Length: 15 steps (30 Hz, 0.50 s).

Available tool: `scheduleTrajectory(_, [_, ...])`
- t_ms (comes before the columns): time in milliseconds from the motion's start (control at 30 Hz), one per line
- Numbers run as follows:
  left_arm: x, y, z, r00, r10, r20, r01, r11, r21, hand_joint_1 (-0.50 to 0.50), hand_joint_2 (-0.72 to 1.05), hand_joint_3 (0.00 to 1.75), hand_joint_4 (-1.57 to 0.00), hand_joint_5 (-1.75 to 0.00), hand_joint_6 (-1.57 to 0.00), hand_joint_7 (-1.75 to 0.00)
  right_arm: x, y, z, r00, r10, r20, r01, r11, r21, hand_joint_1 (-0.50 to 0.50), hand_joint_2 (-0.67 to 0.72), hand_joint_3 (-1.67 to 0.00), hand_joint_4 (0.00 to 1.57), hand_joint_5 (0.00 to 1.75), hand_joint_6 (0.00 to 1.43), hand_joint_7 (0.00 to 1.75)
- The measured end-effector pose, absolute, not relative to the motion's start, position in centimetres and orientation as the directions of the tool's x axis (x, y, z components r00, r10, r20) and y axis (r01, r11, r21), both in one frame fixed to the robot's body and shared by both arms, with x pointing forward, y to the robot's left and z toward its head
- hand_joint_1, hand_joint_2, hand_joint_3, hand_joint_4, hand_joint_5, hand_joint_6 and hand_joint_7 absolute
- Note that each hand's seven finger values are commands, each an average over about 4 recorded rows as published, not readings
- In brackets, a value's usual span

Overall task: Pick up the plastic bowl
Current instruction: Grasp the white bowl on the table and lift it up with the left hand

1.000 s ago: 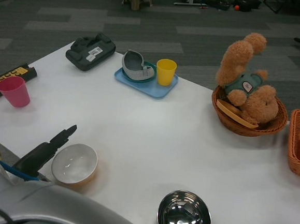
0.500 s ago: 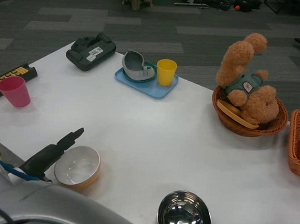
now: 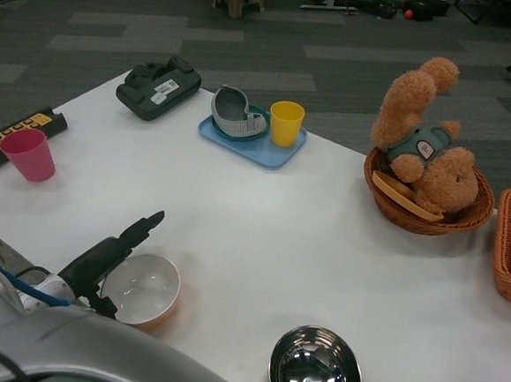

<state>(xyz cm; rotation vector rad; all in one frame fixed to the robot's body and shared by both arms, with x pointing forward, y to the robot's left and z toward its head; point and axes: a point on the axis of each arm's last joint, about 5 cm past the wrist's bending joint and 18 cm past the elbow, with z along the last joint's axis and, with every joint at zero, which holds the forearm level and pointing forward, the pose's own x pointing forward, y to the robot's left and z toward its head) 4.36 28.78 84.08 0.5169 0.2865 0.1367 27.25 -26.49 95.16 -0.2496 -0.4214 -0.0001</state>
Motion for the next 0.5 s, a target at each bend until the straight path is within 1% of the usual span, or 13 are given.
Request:
scheduleTrajectory(67, [4.7,28.9,84.2,0.954,0.202,-0.222,-0.063,0.857,0.511,-0.50,-0.02,0.00,0.00,0.00,0.00,-0.02,27.3,-26.5,95.2,0.913,0.051,0.405,0.052,0.970,-0.239,-0.46,0.47,0.00,0.00,0.00,0.00,0.00])
scheduleTrajectory(200, [5.2,28.9,84.3,0.958,0.203,-0.200,-0.075,0.856,0.512,-0.50,-0.02,0.00,0.00,0.00,0.00,-0.07,27.3,-26.5,95.2,0.913,0.051,0.405,0.052,0.970,-0.239,-0.46,0.47,0.00,0.00,0.00,0.00,0.00])
scheduleTrajectory(267, [5.5,28.8,84.3,0.960,0.205,-0.189,-0.082,0.855,0.511,-0.50,0.03,0.00,0.00,0.00,0.00,-0.03,27.3,-26.5,95.2,0.913,0.051,0.405,0.052,0.970,-0.239,-0.46,0.47,0.00,0.00,0.00,0.00,0.00])
scheduleTrajectory(367, [6.1,28.8,84.3,0.964,0.206,-0.170,-0.093,0.855,0.511,-0.50,0.12,0.00,0.00,0.00,0.00,-0.05,27.2,-26.5,95.2,0.913,0.051,0.405,0.052,0.970,-0.239,-0.46,0.47,0.00,0.00,0.00,0.00,0.00])
scheduleTrajectory(500, [7.1,28.7,84.5,0.969,0.200,-0.142,-0.100,0.851,0.516,-0.50,0.12,0.00,0.00,0.00,0.00,-0.05,27.2,-26.5,95.2,0.913,0.051,0.405,0.052,0.970,-0.239,-0.46,0.47,0.00,0.00,0.00,0.00,0.00])
